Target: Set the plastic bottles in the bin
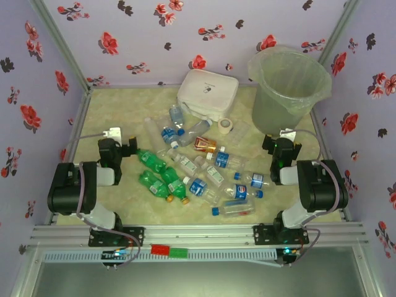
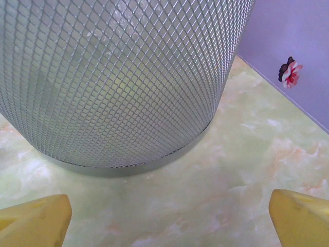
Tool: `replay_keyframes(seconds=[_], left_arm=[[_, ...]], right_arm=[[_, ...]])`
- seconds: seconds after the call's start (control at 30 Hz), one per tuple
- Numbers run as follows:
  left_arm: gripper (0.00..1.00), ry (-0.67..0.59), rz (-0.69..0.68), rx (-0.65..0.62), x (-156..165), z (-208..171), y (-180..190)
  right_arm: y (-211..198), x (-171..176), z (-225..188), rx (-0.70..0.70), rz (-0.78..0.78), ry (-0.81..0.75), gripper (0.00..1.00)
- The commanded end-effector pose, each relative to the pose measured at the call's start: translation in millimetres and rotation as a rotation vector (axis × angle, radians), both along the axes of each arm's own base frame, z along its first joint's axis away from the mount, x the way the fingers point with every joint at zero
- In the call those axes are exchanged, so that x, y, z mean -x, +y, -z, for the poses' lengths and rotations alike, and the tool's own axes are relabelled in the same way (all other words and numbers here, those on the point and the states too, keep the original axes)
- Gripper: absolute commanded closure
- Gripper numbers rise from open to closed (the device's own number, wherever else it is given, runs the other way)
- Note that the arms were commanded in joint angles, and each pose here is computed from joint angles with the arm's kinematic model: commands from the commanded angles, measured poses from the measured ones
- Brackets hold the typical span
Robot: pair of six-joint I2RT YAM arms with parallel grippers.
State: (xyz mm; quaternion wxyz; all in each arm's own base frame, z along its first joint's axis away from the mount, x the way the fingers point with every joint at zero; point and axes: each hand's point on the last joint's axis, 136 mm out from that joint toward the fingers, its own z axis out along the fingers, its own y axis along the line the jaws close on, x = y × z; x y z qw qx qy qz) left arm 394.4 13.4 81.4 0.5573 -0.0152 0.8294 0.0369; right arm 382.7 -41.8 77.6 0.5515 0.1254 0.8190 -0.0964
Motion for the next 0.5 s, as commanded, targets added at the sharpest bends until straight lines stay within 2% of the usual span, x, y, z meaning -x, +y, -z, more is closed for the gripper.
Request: replay_keyframes(seconds=[0.0,0.47], left_arm=[[0.0,-0.038,-0.008,-0.017,-5.0,-13.8,1.0],[0.0,-0.037,-0.007,-0.018,-4.6,-13.3,0.7]], right_arm=[[0.2,-3.9,-12.8,-0.013,0.014,-0.056,0.01],[0.3,-4.6,-12.2,-0.014,0.014,-0.052,0.01]])
